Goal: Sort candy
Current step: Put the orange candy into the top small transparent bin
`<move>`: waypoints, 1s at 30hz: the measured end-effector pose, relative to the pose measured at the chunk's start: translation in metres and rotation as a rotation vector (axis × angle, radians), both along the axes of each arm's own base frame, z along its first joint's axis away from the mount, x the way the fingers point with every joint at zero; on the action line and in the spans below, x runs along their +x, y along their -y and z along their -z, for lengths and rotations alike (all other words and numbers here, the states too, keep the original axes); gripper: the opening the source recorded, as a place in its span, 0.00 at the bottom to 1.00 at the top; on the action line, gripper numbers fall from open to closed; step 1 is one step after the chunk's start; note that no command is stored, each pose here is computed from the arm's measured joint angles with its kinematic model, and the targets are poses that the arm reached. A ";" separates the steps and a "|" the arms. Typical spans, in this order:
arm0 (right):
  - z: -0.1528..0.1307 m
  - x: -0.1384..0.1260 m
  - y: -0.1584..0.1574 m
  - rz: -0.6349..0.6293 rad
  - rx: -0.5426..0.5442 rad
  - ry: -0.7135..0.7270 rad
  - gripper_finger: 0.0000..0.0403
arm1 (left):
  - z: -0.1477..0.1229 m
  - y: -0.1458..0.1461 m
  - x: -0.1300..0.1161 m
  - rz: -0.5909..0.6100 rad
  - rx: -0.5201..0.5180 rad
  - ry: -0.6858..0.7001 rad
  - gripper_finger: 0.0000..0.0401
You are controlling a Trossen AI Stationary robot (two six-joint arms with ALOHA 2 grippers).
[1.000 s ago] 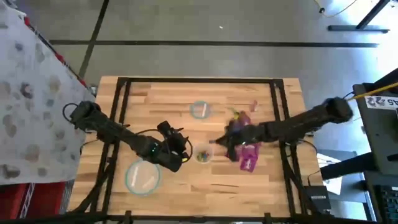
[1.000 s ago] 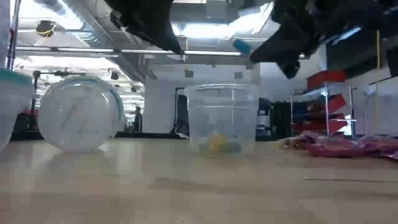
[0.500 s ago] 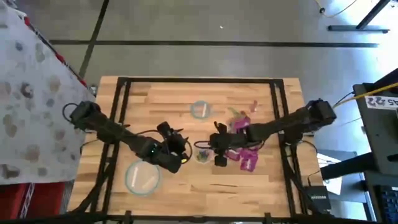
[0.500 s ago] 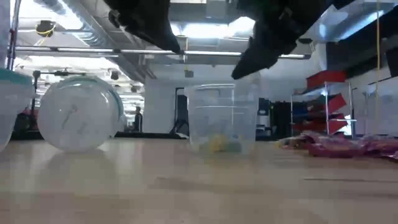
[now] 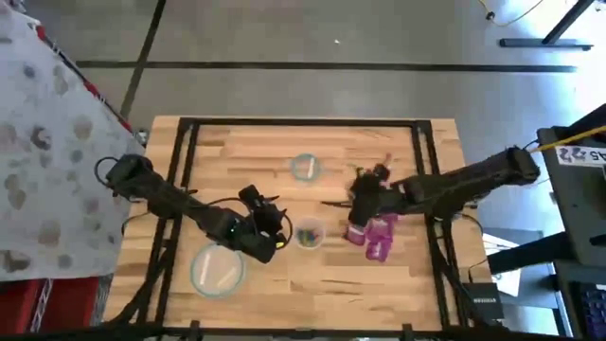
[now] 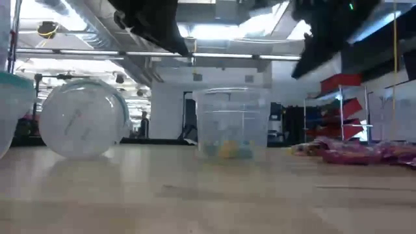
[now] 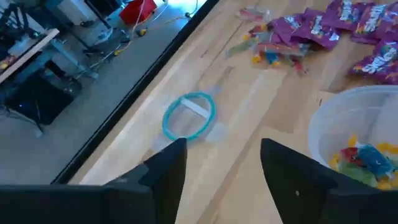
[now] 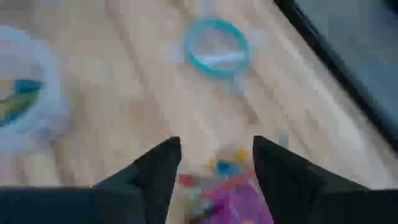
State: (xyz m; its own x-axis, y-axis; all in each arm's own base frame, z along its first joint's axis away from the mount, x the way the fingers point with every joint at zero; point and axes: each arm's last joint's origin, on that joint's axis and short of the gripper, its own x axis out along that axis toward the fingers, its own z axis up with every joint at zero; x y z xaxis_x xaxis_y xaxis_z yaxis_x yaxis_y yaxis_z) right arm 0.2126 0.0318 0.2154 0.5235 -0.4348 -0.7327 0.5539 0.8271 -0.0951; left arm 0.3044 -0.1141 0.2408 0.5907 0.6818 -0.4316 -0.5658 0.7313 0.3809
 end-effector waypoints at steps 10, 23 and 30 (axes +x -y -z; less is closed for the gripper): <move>0.072 -0.034 0.012 0.196 0.210 0.020 0.45 | 0.000 -0.002 0.001 -0.012 -0.008 0.011 0.47; 0.051 -0.057 0.009 0.477 0.218 -0.132 0.45 | 0.000 -0.002 0.001 -0.006 -0.025 0.009 0.47; 0.039 -0.031 0.015 0.363 0.137 0.043 0.45 | 0.000 -0.003 0.001 -0.008 -0.017 0.007 0.47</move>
State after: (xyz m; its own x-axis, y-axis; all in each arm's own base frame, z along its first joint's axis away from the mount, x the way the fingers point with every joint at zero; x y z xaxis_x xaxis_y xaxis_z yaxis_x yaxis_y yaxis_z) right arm 0.1820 0.0166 0.1762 0.3854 -0.4972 -0.7773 0.8140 0.5799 0.0326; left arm 0.3058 -0.1115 0.2408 0.5882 0.6792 -0.4389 -0.5747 0.7329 0.3641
